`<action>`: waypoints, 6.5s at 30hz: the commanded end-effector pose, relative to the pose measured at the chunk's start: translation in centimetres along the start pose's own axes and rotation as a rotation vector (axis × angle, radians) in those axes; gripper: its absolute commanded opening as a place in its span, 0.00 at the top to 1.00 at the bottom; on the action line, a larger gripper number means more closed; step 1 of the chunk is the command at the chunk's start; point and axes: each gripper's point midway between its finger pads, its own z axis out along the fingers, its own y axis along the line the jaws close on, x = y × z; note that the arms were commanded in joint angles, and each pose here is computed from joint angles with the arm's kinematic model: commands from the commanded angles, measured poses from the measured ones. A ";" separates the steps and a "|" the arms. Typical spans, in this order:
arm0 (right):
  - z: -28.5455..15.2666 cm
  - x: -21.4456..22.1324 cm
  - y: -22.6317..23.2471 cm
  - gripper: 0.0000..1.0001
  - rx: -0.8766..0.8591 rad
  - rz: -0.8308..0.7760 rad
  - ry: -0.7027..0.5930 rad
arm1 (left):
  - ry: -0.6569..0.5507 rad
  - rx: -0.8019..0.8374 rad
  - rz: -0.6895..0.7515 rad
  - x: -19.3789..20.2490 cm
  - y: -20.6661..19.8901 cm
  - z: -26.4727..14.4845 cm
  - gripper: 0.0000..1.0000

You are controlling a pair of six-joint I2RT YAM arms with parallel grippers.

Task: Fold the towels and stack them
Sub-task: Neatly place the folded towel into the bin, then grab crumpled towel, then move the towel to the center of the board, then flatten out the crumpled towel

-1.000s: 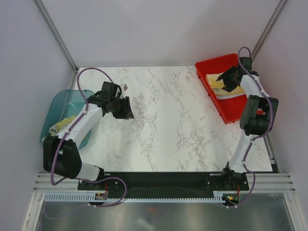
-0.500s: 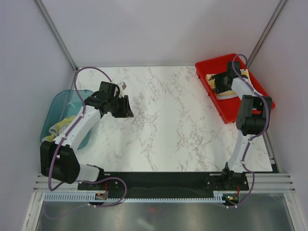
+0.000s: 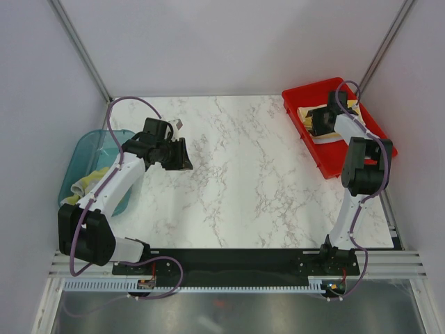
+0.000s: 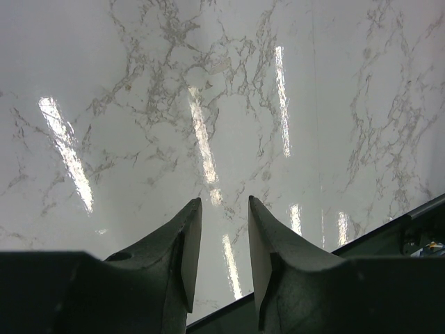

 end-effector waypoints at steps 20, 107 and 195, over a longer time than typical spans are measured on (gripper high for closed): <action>1.0 -1.4 -0.3 0.40 0.000 0.080 -0.090 | -0.020 0.015 0.046 -0.5 -0.2 -0.5 0.60; 1.5 0.9 1.7 0.97 -0.141 -0.400 0.159 | -0.371 -0.384 -0.279 -9.5 9.7 -7.2 0.49; -2.2 25.0 0.8 0.38 -0.478 -1.295 0.351 | -0.060 -0.221 -0.175 -8.2 6.4 12.4 0.44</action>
